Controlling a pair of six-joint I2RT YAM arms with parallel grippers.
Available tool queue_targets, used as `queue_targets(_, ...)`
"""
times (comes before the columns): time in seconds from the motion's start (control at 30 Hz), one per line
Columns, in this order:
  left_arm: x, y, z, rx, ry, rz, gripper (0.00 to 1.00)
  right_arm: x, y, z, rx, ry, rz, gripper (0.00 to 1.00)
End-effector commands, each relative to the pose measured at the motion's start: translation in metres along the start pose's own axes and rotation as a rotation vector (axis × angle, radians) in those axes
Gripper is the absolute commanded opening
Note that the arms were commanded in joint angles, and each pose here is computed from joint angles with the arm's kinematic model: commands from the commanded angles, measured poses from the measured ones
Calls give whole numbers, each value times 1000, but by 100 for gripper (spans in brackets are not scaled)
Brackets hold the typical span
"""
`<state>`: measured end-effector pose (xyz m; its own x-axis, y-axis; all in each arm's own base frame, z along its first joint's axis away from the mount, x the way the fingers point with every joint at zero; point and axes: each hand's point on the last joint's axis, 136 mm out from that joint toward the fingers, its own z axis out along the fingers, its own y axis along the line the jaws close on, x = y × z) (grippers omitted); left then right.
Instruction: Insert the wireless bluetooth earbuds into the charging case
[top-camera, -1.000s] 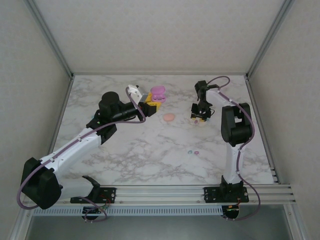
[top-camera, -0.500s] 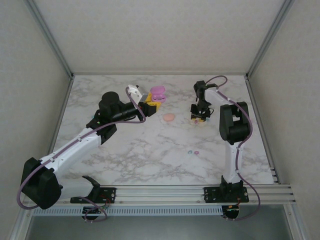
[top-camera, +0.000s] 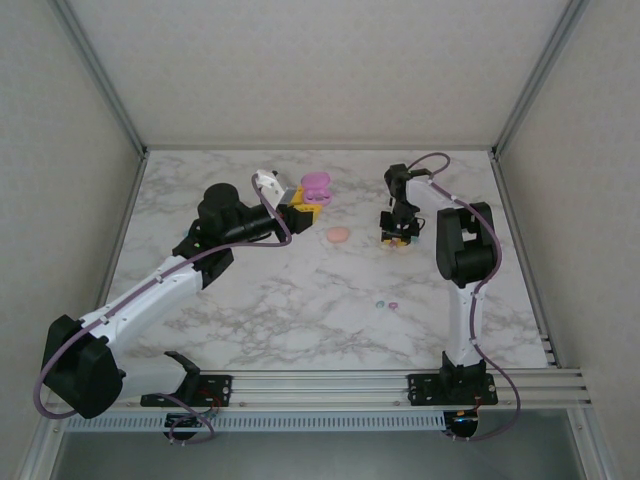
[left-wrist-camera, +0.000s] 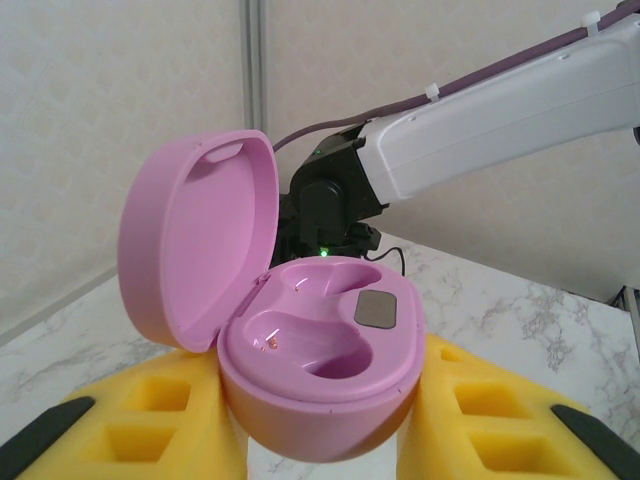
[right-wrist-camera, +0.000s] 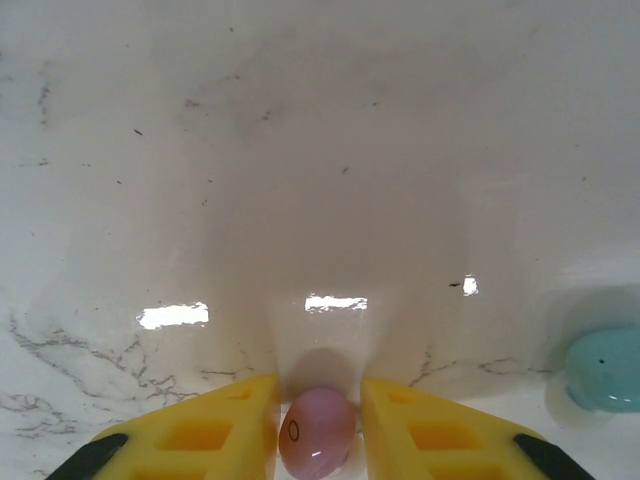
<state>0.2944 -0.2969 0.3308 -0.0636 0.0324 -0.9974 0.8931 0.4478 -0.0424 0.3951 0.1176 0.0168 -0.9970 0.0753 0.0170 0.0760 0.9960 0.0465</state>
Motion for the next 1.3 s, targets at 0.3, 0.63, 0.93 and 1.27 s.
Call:
queue_targets(0.3,-7,-4,1,8,-10,7,32,-3,-3,2,48,16,-31,30)
queue_targets(0.63,-7,-3,3,9,-7,6,32,-7,-3,3,49,-9,-6,29)
queue_targets(0.93,-9,-3,2,7,-5,10,32,-9,-2,5,45,-9,12,28)
queue_targets(1.27,-10,-3,2,6,-5,6,32,-10,0,2,-4,-11,94,29)
